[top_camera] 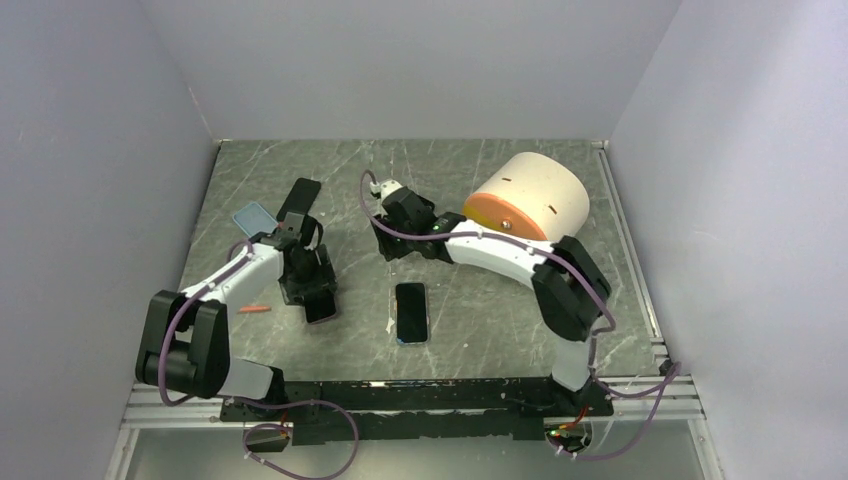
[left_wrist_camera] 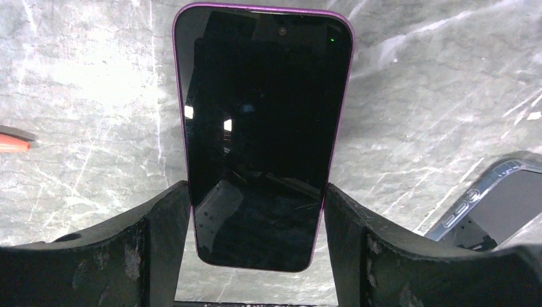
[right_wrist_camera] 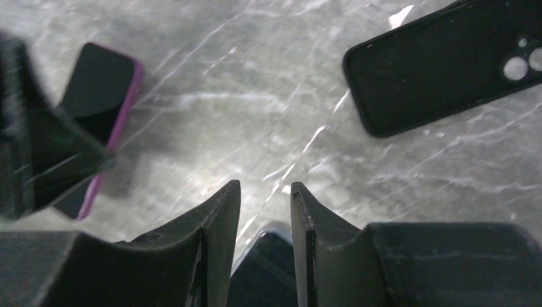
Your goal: Put the phone into the phone case
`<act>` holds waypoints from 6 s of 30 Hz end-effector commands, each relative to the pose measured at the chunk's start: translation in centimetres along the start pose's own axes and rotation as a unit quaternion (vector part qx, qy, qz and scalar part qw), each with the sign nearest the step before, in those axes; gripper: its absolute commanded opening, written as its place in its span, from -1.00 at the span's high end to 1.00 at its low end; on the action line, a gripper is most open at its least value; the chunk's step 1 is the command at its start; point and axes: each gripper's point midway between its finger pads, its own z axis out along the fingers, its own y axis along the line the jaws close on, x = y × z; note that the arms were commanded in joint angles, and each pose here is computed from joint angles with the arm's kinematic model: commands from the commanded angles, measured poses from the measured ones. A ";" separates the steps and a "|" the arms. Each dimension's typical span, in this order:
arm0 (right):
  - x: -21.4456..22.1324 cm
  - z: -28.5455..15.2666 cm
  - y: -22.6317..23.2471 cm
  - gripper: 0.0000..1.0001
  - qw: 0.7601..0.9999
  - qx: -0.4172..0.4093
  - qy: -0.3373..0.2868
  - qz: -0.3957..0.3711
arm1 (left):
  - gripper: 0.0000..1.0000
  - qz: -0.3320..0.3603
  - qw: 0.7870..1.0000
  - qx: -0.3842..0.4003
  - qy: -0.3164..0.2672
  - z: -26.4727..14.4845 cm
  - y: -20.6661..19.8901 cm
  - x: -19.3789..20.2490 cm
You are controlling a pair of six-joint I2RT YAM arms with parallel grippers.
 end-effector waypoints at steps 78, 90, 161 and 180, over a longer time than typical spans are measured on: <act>-0.3 12.0 -5.5 0.51 0.996 0.010 0.010 -0.087 | 0.18 -0.066 0.993 0.067 -0.074 -5.8 4.1 -7.1; -0.1 7.3 5.4 1.00 0.969 -0.102 -0.070 -0.216 | 0.18 -0.074 0.992 0.069 -0.074 -5.8 4.4 -7.3; 2.0 -17.6 3.5 -0.98 0.956 -0.076 -0.273 0.070 | 0.19 0.182 0.975 0.127 -0.017 -0.7 -11.1 -0.1; 3.0 -16.5 2.6 -0.98 0.962 -0.049 -0.253 0.092 | -0.14 0.203 0.973 0.106 -0.008 -0.4 -10.5 1.1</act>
